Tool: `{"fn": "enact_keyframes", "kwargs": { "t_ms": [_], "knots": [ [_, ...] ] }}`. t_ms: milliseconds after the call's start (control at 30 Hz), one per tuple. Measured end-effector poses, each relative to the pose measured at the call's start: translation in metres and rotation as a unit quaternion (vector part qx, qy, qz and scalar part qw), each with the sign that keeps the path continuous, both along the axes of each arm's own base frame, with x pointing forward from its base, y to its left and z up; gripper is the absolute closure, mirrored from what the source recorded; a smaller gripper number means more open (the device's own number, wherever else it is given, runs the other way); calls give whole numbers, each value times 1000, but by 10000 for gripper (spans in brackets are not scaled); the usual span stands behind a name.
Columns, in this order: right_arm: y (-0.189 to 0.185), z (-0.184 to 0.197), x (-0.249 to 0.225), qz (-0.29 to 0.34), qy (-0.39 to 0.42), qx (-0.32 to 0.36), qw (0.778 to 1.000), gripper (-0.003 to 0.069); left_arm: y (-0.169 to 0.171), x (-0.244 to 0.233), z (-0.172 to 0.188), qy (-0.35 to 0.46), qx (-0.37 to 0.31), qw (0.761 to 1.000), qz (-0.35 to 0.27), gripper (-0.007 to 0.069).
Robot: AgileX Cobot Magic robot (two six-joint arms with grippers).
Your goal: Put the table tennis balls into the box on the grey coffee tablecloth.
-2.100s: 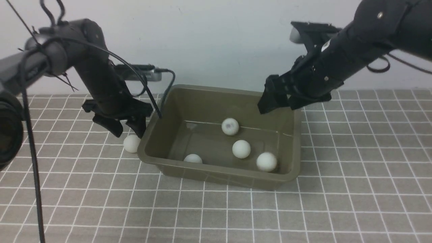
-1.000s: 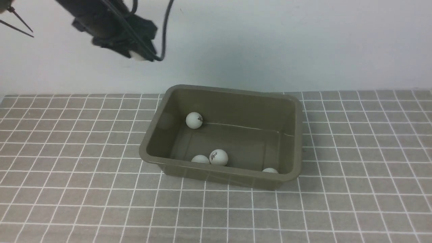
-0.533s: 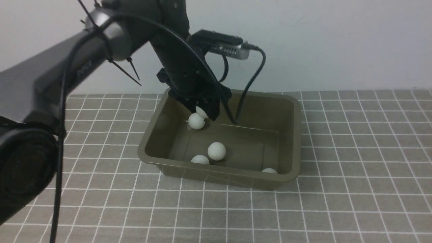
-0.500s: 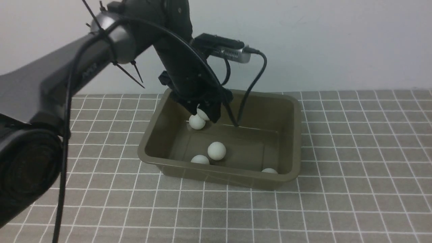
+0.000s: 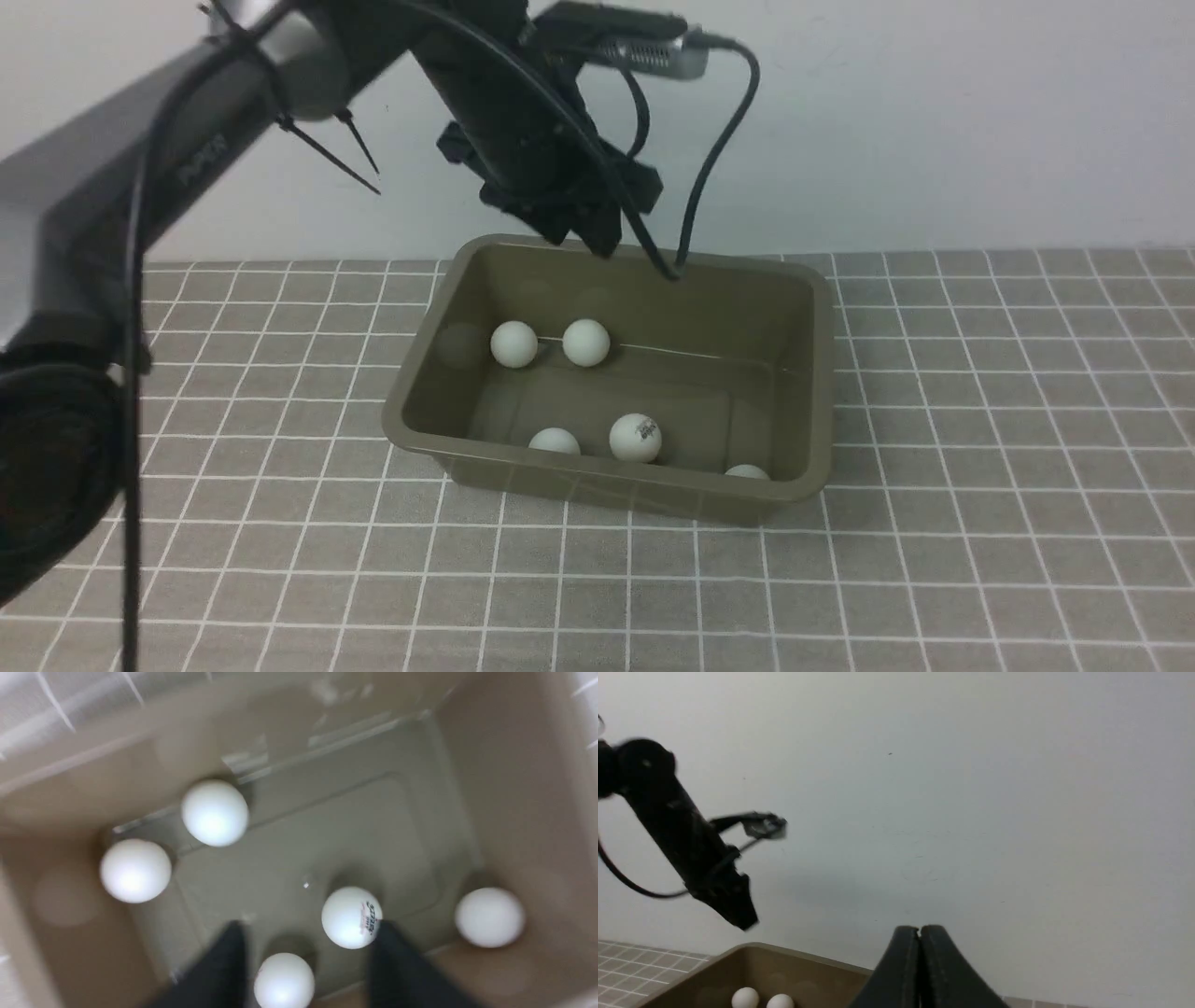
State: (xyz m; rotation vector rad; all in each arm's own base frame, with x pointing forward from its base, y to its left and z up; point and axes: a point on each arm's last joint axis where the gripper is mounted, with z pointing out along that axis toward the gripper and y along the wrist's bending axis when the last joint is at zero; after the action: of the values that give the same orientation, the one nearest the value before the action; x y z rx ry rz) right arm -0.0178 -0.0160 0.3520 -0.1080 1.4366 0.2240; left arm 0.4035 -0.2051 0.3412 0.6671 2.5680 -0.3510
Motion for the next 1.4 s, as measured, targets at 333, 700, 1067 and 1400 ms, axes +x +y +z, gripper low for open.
{"fn": "enact_keyframes", "kwargs": {
  "t_ms": [333,700,1067,1400],
  "knots": [
    [6,-11,15,8,-32,18,999,673,40,-97,142,-150,-73,986,-7,630],
    [5,-9,15,3,-43,21,999,673,82,-220,190,-217,-107,969,-53,630],
    [5,-9,15,2,-44,19,999,673,128,-292,97,-264,-129,956,-20,630],
    [5,-9,15,2,-44,19,999,673,147,-322,35,-327,-180,928,4,630]
  ]
}}
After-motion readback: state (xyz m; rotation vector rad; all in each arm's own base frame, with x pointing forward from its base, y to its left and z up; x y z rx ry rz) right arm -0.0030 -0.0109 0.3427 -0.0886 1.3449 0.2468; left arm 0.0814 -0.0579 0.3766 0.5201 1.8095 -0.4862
